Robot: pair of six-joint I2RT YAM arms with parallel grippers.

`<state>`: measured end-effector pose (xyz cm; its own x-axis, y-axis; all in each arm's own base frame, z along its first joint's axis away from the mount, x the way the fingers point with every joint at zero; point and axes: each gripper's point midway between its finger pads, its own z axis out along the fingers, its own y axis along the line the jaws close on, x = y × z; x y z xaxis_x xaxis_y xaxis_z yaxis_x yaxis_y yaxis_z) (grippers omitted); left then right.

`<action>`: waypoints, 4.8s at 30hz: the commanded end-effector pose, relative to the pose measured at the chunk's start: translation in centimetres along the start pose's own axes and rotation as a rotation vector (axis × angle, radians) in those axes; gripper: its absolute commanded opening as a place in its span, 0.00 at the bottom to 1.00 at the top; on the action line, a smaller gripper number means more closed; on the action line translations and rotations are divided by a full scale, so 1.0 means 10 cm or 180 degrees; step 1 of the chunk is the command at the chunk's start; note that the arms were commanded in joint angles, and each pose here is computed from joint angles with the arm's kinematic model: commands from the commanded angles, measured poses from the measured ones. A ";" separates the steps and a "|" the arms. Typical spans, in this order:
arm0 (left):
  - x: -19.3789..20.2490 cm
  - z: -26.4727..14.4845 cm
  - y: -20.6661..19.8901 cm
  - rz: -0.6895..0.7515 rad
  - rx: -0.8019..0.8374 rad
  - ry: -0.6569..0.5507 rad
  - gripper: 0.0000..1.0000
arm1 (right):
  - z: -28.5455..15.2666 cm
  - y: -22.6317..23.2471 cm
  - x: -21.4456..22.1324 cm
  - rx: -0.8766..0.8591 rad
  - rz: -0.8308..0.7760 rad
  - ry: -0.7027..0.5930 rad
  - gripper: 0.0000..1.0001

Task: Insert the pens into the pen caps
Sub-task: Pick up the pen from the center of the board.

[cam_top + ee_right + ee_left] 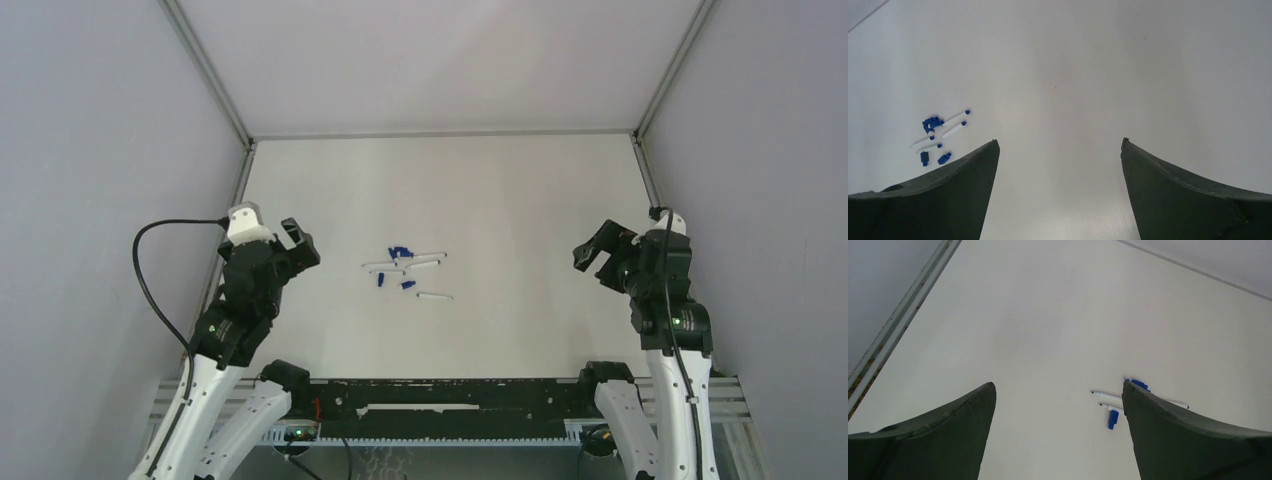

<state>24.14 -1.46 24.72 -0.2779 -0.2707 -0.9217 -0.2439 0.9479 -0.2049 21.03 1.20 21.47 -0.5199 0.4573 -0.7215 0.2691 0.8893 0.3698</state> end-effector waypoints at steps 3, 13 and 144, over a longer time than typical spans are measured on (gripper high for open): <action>-0.24 0.02 -0.09 -0.0104 0.0104 -0.0253 1.00 | -0.09 0.13 -0.28 -0.0130 0.0153 -0.0295 0.99; -0.44 0.03 -0.01 -0.0189 -0.0124 -0.0409 1.00 | -0.14 0.17 -0.45 -0.0175 0.0147 -0.0553 1.00; -0.26 -0.29 -1.20 -0.0484 0.2237 0.0516 0.96 | -0.43 2.71 0.74 -0.3166 -0.2696 -0.0668 0.00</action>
<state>25.59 -10.38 24.71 -0.4837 -0.3391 -0.8069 0.1983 0.8555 -0.4783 21.05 28.29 24.78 -0.2185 -0.2762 -0.9359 -0.8169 0.5764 0.0207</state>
